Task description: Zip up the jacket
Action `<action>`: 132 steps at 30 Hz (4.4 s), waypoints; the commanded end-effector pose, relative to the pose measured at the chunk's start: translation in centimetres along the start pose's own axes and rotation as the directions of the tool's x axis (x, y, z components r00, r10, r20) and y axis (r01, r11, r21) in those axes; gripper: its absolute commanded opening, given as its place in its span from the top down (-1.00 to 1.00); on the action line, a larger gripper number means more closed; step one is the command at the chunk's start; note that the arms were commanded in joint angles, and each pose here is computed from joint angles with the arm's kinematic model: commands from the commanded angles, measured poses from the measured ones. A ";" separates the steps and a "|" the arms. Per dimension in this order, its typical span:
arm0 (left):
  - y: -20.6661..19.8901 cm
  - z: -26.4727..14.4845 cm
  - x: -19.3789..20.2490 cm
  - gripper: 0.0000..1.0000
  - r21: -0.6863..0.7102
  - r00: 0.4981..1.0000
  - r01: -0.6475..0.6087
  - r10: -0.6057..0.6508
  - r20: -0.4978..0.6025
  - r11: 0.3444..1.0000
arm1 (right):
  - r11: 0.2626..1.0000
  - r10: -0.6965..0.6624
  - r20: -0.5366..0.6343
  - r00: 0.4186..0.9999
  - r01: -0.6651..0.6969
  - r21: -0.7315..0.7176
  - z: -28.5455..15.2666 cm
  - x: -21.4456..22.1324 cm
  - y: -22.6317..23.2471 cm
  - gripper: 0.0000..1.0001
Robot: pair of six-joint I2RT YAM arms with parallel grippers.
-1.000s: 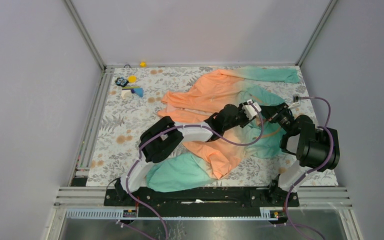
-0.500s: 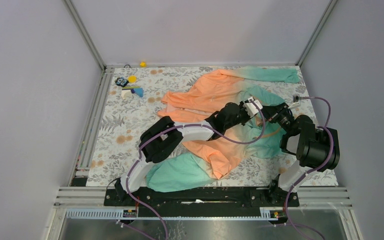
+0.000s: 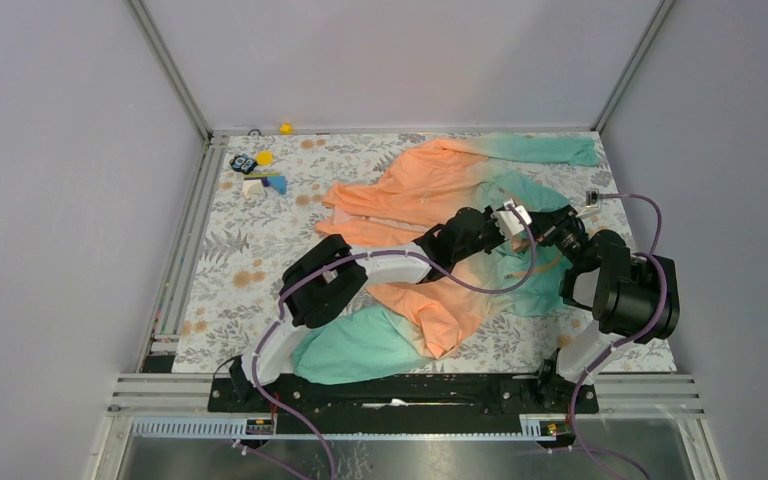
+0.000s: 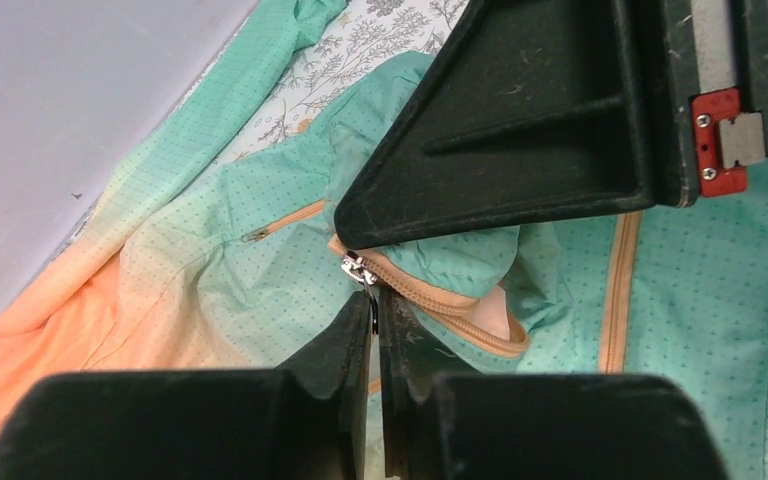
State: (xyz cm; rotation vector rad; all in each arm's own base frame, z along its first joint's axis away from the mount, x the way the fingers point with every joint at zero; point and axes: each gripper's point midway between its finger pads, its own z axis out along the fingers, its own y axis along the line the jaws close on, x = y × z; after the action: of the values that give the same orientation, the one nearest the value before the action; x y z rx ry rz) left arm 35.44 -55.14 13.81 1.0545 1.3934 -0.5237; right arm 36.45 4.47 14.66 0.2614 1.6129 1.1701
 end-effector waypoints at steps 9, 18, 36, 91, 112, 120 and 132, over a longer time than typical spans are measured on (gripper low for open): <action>-0.6 0.9 -3.5 1.00 -0.039 0.995 -0.084 0.086 0.047 0.996 | 0.989 -0.123 0.079 0.989 0.129 -0.076 0.2 -2.0 2.7 1.00; -3.0 0.4 -3.3 1.00 0.061 0.993 -0.116 0.116 0.012 0.991 | 0.996 -0.086 0.170 0.982 0.088 0.001 0.2 -3.2 2.4 1.00; -7.3 -1.4 -2.0 1.00 0.174 0.997 -0.066 0.069 -0.014 0.982 | 0.981 -0.180 0.419 0.890 0.129 0.147 -1.6 -9.9 6.2 1.00; 3.1 -9.7 4.0 1.00 -0.066 0.938 0.189 -0.200 -0.283 0.980 | 0.582 0.219 0.007 0.976 -0.137 0.802 -0.4 0.7 1.5 -0.99; 5.6 -11.2 6.6 1.00 -0.187 0.918 0.047 -0.116 -0.378 0.981 | 0.311 0.323 0.240 0.915 -0.342 0.886 1.7 6.1 -3.9 1.00; 12.0 -15.8 10.0 1.00 -0.397 0.878 0.012 -0.200 -0.435 0.918 | 0.211 0.237 0.435 0.869 -0.483 0.850 -3.8 2.5 -7.1 1.00; 21.0 -24.7 14.4 1.00 -0.752 0.770 0.027 -0.494 -0.404 0.658 | 0.183 0.219 0.466 0.857 -0.505 0.843 -5.4 1.5 -9.3 1.00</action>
State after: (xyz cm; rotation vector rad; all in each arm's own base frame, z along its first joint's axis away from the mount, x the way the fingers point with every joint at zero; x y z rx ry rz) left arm 39.44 -31.09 8.84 0.6993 1.9978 -0.1489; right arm 35.32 2.20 7.08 1.6194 1.9861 0.4309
